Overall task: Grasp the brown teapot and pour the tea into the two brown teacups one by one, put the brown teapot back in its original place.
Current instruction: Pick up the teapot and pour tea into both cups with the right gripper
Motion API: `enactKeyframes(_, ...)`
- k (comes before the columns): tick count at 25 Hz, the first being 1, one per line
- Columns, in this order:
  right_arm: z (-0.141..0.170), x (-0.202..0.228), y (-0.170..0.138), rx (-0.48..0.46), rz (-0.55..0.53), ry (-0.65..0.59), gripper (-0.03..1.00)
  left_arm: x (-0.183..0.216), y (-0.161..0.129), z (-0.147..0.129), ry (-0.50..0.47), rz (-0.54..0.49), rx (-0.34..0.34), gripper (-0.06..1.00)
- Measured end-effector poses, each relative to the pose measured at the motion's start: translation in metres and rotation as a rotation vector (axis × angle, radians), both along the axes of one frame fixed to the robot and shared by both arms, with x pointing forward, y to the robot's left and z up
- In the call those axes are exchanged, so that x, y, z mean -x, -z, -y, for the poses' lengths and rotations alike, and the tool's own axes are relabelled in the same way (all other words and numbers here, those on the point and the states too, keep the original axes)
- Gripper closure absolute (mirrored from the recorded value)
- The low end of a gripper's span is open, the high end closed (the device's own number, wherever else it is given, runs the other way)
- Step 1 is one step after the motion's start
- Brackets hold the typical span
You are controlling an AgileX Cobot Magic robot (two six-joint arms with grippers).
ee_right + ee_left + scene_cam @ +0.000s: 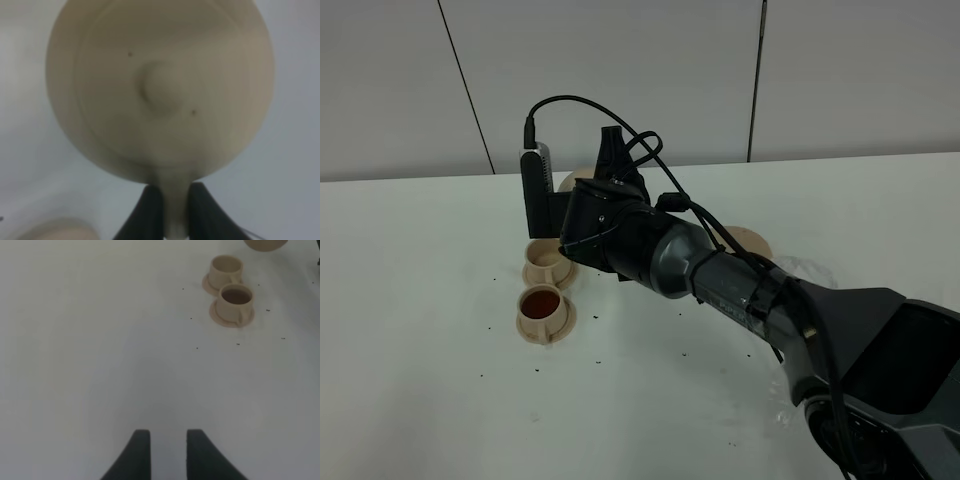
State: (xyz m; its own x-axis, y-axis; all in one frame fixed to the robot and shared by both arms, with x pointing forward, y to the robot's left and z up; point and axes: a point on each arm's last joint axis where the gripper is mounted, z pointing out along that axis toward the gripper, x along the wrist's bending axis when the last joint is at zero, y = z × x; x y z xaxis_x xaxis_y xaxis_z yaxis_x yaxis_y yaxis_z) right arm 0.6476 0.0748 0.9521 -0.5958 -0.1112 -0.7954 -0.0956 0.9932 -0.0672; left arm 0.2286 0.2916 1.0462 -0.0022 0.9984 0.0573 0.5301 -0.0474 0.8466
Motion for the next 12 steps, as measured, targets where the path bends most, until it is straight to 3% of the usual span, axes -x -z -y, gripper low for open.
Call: enactKeyframes(12, -0.004, 0.005, 0.012, 0.104, -0.013, -0.045, 0.87, 0.0, 0.0, 0.0, 0.0, 0.0, 0.0, 0.7)
